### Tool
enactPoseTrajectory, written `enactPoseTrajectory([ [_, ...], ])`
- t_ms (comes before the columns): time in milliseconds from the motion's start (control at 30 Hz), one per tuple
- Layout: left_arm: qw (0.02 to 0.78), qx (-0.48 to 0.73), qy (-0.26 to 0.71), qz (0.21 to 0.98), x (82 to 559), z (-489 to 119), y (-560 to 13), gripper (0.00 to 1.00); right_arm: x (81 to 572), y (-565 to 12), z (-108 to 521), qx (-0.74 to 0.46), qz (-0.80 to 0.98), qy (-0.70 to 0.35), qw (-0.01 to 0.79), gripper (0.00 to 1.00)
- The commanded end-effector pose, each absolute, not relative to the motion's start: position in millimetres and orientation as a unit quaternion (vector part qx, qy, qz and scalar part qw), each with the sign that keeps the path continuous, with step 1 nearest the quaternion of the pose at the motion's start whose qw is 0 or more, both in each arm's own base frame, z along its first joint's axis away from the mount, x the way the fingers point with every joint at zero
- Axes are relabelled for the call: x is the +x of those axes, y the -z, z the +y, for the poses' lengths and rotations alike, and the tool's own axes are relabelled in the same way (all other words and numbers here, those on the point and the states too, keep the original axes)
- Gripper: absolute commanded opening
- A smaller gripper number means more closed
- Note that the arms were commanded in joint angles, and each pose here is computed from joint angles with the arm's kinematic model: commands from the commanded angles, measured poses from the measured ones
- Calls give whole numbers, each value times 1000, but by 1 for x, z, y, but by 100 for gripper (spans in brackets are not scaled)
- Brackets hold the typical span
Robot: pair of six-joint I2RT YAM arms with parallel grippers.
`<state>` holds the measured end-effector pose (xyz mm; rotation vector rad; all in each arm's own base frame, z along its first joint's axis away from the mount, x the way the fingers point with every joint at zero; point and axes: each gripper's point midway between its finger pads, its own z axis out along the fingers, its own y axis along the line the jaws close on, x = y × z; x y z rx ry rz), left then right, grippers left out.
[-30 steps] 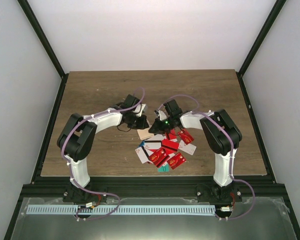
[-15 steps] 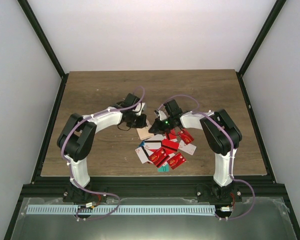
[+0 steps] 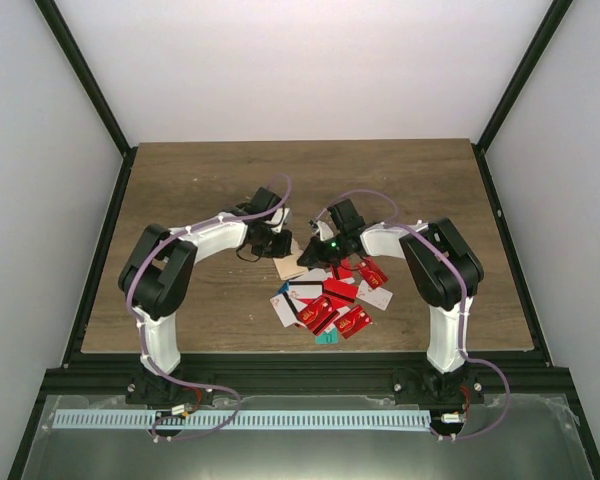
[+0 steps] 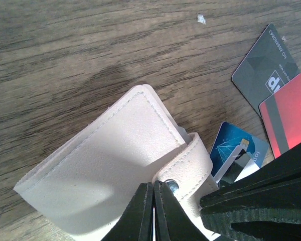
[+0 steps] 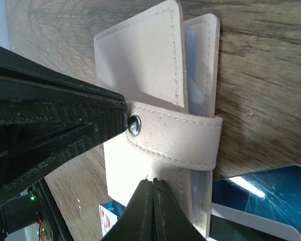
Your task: Put the credit cards into the card holder
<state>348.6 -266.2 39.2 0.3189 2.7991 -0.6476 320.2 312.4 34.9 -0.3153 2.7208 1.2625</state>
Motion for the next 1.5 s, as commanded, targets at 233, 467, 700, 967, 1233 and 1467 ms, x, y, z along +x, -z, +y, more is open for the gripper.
enactPoseTrajectory([
  [233, 119, 114, 218, 962, 350, -267, -35, 4, 321, -14, 303, -94, 917, -384, 51, 1],
  [467, 124, 117, 218, 961, 346, -265, -40, 4, 330, -30, 310, -102, 911, -395, 61, 1],
  [700, 122, 120, 220, 960, 342, -265, -38, 4, 330, -23, 309, -98, 914, -389, 56, 1],
  [967, 135, 116, 197, 964, 344, -255, -39, 4, 333, -22, 309, -96, 915, -387, 57, 1],
  [1233, 135, 119, 194, 964, 343, -255, -39, 4, 333, -22, 309, -97, 916, -385, 56, 1],
  [1467, 130, 122, 212, 961, 339, -261, -35, 4, 332, -40, 321, -108, 897, -425, 53, 1],
])
